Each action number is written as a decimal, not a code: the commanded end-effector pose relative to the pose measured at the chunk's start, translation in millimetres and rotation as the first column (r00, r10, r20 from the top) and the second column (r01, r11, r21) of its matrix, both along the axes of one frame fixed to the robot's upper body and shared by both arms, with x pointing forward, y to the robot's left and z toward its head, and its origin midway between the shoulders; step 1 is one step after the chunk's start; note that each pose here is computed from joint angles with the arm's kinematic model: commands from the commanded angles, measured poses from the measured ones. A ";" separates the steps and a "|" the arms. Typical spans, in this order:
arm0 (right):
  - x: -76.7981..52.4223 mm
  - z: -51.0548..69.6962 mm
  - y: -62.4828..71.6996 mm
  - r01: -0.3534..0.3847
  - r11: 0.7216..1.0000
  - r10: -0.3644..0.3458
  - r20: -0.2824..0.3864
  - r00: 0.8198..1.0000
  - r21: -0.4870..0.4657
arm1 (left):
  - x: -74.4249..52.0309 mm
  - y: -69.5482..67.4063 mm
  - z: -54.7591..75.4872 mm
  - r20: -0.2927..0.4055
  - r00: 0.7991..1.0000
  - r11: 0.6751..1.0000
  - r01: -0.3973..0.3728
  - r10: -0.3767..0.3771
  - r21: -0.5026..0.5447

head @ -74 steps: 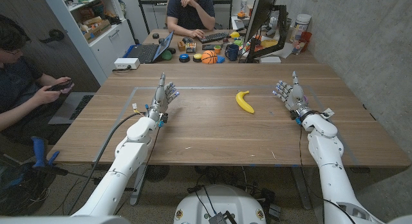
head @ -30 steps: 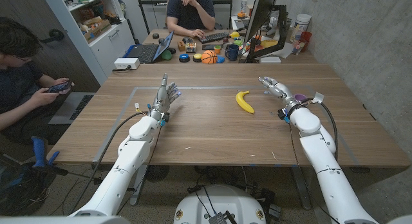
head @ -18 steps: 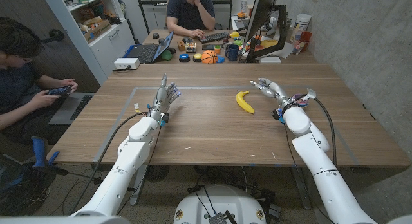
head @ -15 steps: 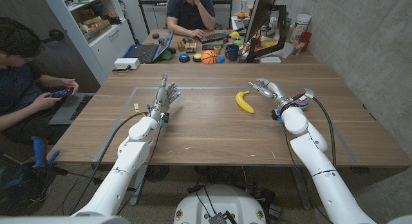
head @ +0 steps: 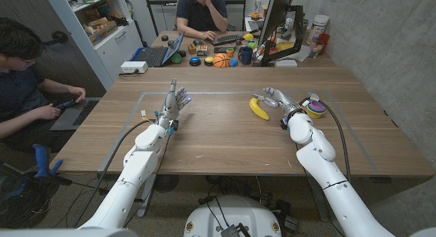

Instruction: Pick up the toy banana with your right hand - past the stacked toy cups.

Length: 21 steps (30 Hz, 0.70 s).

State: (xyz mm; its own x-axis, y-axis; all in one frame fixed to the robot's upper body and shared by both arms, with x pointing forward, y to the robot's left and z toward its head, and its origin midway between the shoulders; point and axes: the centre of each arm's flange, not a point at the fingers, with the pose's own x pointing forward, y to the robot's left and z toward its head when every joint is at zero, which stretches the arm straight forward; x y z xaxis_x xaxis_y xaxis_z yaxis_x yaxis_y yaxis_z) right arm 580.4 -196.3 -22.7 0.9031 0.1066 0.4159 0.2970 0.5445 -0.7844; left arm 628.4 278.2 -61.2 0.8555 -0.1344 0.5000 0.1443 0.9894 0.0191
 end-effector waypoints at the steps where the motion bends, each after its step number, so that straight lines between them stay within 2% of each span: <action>1: 2.9 -7.1 32.7 0.082 0.985 -0.090 -0.042 0.995 -0.152 | -0.1 2.0 0.2 0.006 1.000 1.000 0.009 -0.009 -0.001; 7: 5.0 -12.4 40.0 0.114 0.973 -0.124 -0.039 0.991 -0.200 | -1.0 3.1 -1.6 0.007 1.000 1.000 0.012 -0.012 -0.004; 14: -3.1 -5.2 50.2 0.132 0.960 -0.137 -0.006 0.990 -0.248 | -5.1 4.2 -1.7 0.020 1.000 1.000 0.017 -0.017 -0.006; 21: -2.5 -0.8 43.3 0.190 0.959 -0.192 0.010 0.981 -0.208 | -8.5 2.5 0.7 0.037 0.999 1.000 0.030 -0.030 -0.003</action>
